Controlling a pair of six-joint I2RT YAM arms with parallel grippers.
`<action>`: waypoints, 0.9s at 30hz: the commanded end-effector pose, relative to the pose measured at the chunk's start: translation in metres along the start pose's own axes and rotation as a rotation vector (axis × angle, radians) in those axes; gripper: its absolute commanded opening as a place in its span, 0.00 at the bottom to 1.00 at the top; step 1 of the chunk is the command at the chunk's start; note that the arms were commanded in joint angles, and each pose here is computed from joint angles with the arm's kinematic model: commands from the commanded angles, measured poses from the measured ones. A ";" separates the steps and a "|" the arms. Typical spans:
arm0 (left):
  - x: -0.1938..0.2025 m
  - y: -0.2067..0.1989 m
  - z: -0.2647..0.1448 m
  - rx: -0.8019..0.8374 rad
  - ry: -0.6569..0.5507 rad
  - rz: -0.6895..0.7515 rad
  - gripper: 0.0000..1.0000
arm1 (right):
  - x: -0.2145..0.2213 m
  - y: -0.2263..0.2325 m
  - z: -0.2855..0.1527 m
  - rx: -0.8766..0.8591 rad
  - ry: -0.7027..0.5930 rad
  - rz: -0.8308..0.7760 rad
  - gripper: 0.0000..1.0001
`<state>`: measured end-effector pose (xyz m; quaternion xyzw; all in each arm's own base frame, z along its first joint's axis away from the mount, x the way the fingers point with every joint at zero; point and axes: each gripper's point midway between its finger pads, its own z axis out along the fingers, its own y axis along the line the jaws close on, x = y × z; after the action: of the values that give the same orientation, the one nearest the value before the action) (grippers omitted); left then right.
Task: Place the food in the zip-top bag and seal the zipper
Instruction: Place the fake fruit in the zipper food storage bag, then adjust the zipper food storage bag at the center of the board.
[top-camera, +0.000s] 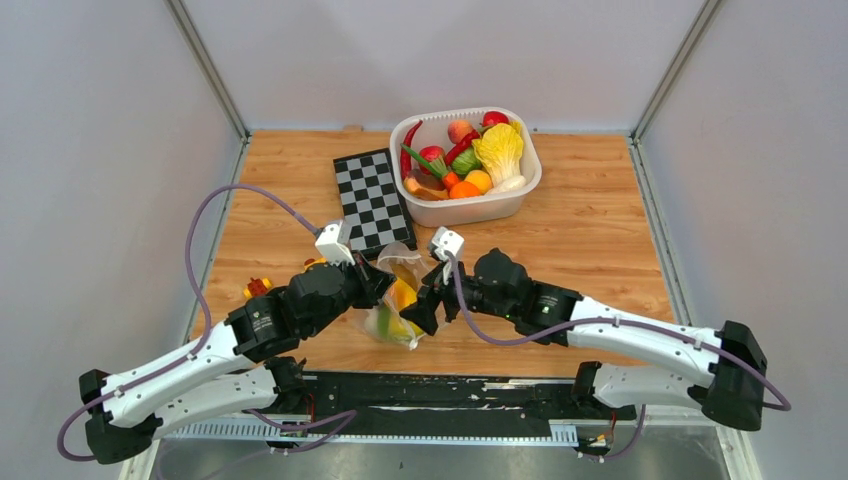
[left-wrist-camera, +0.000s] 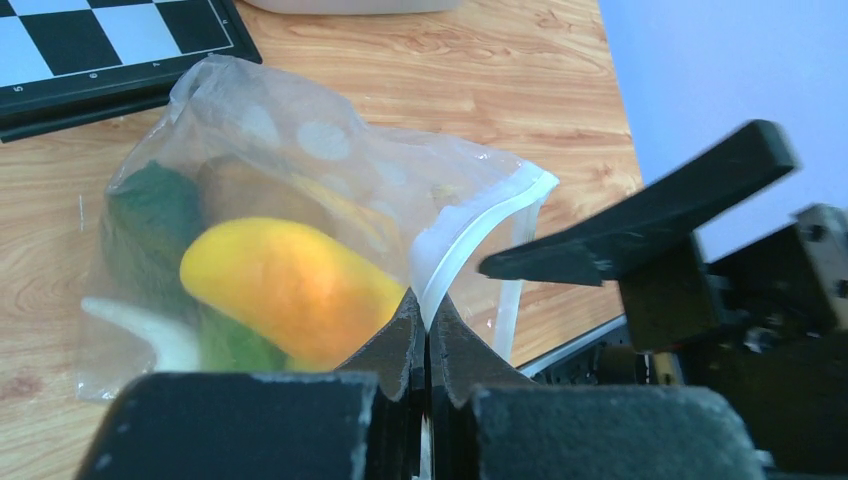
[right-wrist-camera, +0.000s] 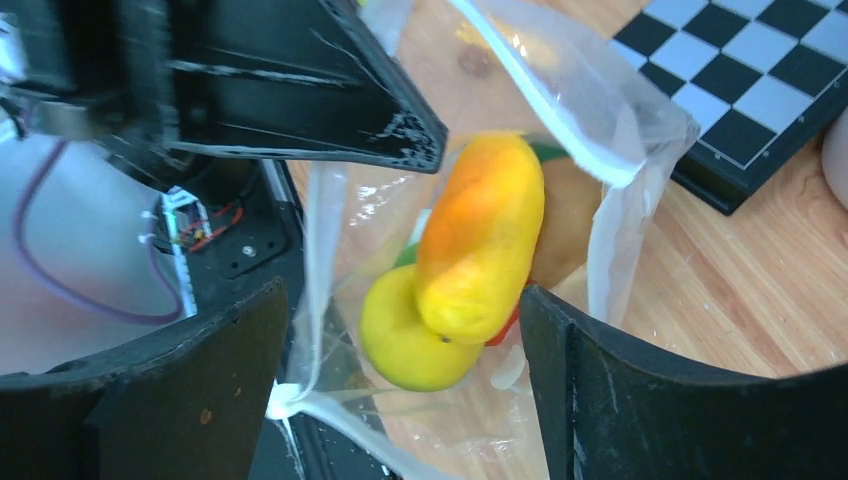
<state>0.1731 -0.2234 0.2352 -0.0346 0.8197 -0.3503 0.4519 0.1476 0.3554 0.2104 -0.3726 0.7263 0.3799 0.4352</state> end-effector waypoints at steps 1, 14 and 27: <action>-0.013 -0.007 0.002 0.012 -0.057 -0.037 0.00 | -0.038 0.021 -0.024 -0.091 -0.155 0.007 0.85; -0.011 -0.008 0.005 0.011 -0.049 -0.036 0.00 | 0.027 -0.072 -0.072 0.428 -0.082 0.213 0.68; -0.018 -0.005 -0.004 0.001 -0.064 -0.019 0.00 | 0.024 -0.035 -0.031 0.211 -0.023 0.244 0.18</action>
<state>0.1756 -0.2258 0.2314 -0.0363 0.8226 -0.3447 0.4508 0.1596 0.2793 0.1403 -0.2225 0.8400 0.2827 0.4062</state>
